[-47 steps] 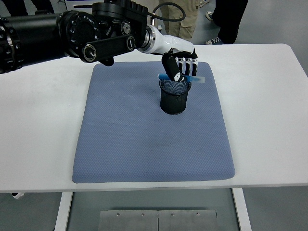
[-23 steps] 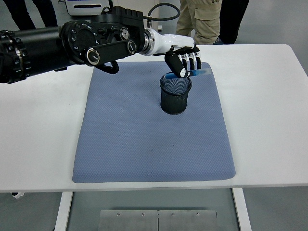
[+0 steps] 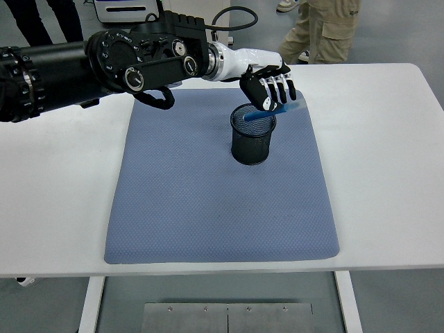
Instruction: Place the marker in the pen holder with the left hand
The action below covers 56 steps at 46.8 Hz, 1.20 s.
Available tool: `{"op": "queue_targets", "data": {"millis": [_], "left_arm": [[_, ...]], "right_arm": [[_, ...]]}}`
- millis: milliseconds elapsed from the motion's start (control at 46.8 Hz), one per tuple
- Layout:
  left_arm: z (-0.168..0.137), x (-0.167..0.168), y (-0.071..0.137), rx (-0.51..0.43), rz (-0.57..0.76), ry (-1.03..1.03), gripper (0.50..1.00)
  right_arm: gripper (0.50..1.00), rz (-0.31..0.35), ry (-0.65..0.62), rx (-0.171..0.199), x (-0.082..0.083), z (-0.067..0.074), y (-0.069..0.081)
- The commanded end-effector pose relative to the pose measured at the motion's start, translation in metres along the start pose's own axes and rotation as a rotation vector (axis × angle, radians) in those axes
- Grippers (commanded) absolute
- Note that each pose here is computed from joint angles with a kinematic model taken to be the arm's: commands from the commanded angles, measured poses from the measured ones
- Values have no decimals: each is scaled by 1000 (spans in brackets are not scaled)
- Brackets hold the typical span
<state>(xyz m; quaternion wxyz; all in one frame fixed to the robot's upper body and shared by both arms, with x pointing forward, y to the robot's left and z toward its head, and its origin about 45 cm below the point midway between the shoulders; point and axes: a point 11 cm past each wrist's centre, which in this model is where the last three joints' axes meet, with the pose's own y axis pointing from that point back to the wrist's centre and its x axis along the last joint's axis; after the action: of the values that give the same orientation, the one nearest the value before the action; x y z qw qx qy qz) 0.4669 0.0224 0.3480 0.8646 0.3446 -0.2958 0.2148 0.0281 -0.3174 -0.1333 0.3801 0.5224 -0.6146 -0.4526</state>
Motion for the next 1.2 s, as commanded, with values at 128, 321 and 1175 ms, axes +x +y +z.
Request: {"op": "queue_targets", "data": {"millis": [128,321,1175], "left_arm": [[0,0,0,0,1,1,754],[6,3,0,-27,13,69,927],[-116,28,19,-23,546,545,1000]], "right_arm": [[1000,0,0,1,0,0,0],[1000,0,0,1,0,0,0],[1000,0,0,-1,0,1,0]]}}
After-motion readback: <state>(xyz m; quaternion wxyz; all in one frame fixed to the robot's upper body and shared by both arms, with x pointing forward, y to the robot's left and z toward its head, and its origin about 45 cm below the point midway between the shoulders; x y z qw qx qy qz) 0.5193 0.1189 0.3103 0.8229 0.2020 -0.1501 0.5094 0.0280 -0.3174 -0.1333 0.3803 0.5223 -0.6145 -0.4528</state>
